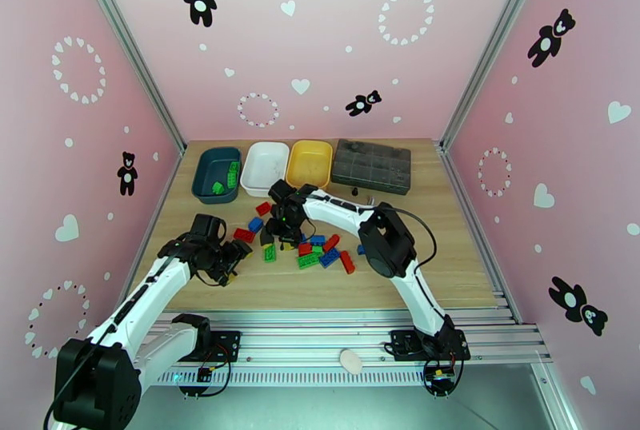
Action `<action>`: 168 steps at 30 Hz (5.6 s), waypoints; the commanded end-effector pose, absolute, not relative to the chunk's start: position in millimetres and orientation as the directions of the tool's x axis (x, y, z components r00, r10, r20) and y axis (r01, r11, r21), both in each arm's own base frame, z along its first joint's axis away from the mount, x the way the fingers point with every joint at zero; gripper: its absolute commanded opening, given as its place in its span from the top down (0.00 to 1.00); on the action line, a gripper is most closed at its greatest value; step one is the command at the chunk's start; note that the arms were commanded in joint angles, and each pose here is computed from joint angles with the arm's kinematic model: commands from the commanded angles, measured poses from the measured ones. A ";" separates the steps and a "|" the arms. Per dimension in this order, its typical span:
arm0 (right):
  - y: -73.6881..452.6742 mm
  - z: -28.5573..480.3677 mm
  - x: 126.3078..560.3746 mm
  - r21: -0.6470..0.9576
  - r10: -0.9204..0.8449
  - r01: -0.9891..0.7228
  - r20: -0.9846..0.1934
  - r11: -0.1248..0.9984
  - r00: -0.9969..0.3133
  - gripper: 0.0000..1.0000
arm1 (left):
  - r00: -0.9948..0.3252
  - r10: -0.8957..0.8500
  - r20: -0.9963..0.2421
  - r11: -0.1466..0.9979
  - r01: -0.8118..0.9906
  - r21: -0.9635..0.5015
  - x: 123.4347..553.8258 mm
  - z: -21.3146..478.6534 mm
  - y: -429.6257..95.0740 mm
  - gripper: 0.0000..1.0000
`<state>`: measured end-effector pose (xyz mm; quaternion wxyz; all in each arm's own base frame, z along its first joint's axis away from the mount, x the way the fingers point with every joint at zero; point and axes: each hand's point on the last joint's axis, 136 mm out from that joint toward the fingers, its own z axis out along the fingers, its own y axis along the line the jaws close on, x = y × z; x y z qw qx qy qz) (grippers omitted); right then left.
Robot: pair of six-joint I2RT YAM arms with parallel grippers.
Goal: Sort the legos into containers by color
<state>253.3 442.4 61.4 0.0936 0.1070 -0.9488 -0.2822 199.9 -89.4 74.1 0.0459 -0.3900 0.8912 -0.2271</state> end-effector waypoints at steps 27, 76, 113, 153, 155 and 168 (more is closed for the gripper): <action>264.4 132.5 228.0 0.440 -0.022 -0.050 -0.068 0.896 -0.997 0.27 | -0.942 -0.333 0.029 0.941 -0.334 -0.050 253.5 13.5 -169.3 0.46; 257.4 103.4 229.2 0.311 -0.138 -0.150 -0.061 0.938 -0.989 0.33 | -0.883 -0.448 -0.136 0.892 -0.433 -0.131 286.4 92.5 -78.1 0.25; 274.2 121.9 230.9 0.300 -0.152 -0.177 -0.107 0.937 -0.983 0.31 | -0.935 -0.355 -0.009 0.933 -0.355 0.053 340.1 10.1 -58.4 0.23; 291.8 168.8 297.0 0.389 -0.069 -0.146 -0.205 0.909 -0.976 0.31 | -0.898 -0.386 -0.212 0.910 -0.333 -0.247 498.2 149.9 -108.8 0.30; 287.0 166.3 292.7 0.385 -0.070 -0.146 -0.204 0.911 -0.977 0.31 | -0.894 -0.385 -0.228 0.912 -0.331 -0.242 487.5 154.9 -104.8 0.29; 276.4 146.6 270.4 0.384 -0.113 -0.168 -0.161 0.908 -0.981 0.31 | -0.922 -0.315 -0.223 0.946 -0.287 -0.151 365.5 123.6 -94.6 0.30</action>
